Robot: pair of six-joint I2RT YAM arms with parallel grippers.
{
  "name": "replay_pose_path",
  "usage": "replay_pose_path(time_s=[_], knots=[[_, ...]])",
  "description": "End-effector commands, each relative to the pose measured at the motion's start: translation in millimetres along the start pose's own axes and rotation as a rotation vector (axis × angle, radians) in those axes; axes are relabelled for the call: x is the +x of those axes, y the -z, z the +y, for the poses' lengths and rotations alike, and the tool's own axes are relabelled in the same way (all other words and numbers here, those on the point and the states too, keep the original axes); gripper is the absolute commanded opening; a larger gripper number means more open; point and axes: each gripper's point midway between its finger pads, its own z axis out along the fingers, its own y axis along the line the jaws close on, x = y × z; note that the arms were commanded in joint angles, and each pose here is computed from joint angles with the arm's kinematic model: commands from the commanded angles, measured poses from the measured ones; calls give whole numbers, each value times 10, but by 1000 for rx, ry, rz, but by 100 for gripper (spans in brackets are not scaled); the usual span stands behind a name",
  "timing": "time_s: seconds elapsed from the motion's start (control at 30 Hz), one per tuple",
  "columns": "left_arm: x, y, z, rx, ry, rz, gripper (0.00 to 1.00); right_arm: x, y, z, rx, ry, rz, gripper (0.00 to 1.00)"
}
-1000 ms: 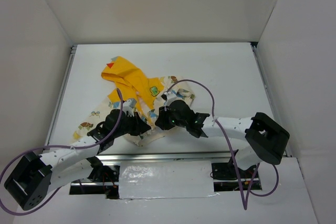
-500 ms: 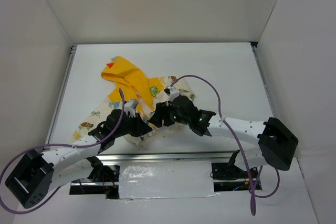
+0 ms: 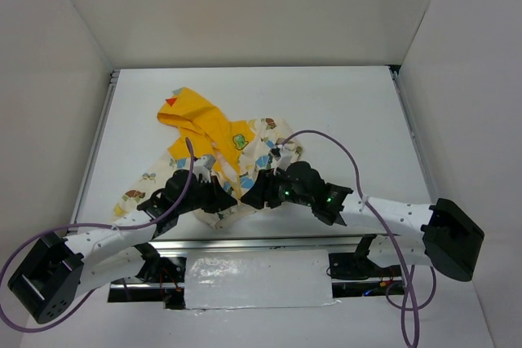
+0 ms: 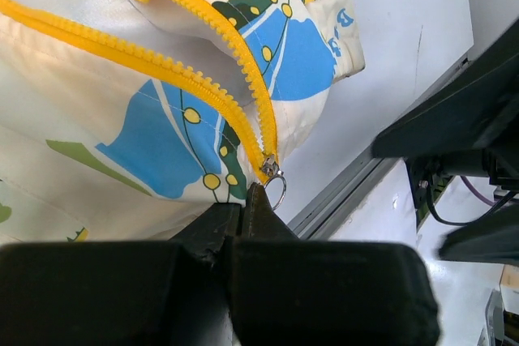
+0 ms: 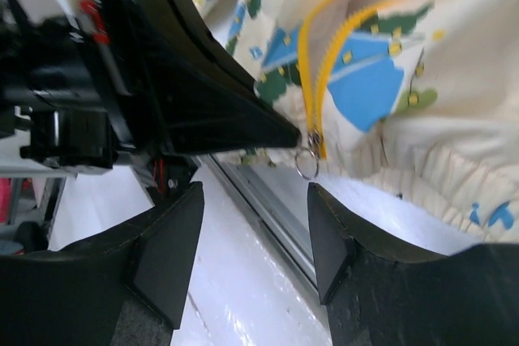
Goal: Zip up the jacket
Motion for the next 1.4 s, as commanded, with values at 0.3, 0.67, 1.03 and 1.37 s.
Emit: replay_pose_path(time_s=[0.3, 0.67, 1.03, 1.37], knots=[[-181, 17, -251, 82, -26, -40, 0, 312, -212, 9, -77, -176, 25, 57], [-175, 12, -263, 91, -23, -38, 0, 448, -366, -85, -59, -236, 48, 50], [-181, 9, -277, 96, -24, -38, 0, 483, -432, -281, 30, -249, 34, 44], [-181, 6, -276, 95, -25, -37, 0, 498, -439, -292, 21, -265, 28, 35]])
